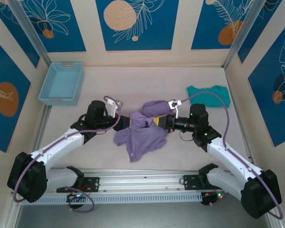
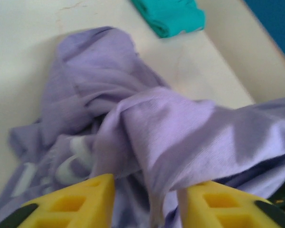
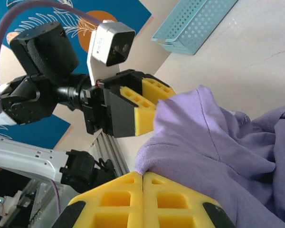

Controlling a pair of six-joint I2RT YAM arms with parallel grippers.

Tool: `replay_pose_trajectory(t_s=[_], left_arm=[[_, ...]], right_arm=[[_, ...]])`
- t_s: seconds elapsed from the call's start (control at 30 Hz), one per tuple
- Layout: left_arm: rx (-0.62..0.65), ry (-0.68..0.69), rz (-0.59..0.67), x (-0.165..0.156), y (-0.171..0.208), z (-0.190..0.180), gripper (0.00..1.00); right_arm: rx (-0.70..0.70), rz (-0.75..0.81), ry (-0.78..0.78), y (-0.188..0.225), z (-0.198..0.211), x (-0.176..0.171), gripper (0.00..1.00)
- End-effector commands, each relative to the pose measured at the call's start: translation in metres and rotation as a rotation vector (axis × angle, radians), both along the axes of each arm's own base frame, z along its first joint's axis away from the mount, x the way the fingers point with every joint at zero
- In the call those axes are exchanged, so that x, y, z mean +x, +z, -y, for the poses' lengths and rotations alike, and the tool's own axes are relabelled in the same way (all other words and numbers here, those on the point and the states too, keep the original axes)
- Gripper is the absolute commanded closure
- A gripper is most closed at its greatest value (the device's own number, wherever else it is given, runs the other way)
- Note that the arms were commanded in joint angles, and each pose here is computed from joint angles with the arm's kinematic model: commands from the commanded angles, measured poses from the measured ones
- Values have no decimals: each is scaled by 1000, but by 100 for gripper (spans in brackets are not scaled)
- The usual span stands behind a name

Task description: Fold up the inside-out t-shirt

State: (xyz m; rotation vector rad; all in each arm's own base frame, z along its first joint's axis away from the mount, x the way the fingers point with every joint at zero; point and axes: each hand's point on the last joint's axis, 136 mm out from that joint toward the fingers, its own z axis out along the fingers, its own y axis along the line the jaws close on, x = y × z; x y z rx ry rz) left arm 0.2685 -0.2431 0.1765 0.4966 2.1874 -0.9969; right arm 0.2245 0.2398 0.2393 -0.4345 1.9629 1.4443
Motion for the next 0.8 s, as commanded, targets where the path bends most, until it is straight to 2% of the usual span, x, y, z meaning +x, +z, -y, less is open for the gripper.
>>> replay_pose_trajectory(t_s=[0.0,0.1,0.23,0.37,0.63,0.77], left_arm=[[111,93,96,5,15,-20,54],[142,77,176,-8,28,-18,55],[105,-105,257,-40,43,15,68],[113,-210,238,-48,40,46,68],[183,-84,188,-7,24,61,58],[196,-84,169,-1,16,67,53]], right_arm=[[52,20,2,20,-3,4,100],[45,13,-17,17,-3,8,100],[36,4,-30,14,-3,11,100],[33,1,-31,12,-3,12,100],[26,9,-38,10,0,10,100],[27,14,-36,11,0,9,100]])
